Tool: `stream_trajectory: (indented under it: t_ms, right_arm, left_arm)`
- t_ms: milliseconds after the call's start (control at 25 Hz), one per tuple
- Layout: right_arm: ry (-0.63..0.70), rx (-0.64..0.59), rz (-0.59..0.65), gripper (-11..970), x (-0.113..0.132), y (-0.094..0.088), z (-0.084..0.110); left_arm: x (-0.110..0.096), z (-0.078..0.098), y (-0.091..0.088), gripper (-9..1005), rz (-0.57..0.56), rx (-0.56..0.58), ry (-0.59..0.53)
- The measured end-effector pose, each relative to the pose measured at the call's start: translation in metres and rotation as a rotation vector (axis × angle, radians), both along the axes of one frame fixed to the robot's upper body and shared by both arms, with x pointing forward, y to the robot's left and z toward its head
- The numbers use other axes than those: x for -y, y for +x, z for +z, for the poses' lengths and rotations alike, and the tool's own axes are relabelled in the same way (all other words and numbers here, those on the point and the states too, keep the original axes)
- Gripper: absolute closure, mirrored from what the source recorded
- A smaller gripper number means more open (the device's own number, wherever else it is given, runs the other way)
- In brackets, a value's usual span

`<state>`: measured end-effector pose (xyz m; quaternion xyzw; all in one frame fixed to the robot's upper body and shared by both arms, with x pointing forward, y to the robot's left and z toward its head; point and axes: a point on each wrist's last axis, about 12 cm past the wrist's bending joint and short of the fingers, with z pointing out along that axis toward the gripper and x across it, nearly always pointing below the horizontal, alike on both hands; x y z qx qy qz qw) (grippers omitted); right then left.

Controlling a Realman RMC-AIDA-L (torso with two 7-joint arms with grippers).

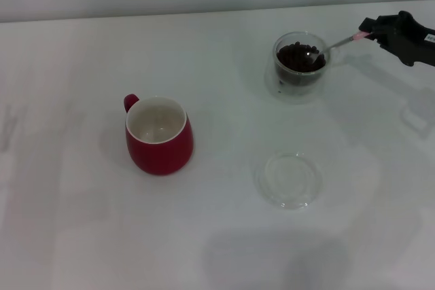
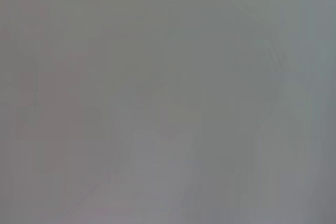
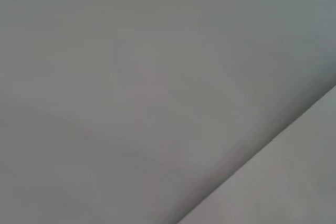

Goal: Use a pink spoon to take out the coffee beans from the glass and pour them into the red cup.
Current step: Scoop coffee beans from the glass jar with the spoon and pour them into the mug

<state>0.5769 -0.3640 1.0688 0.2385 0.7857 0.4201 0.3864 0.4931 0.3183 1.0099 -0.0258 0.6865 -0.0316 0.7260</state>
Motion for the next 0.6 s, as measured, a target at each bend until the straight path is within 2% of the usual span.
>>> stream_trajectory:
  t_ms: [600]
  right_arm:
    - [0.085,0.012,-0.052,815,0.0047,-0.0039,-0.0007]
  left_arm:
    - [0.0014,-0.0009,-0.0011,106,0.000,-0.002,-0.005]
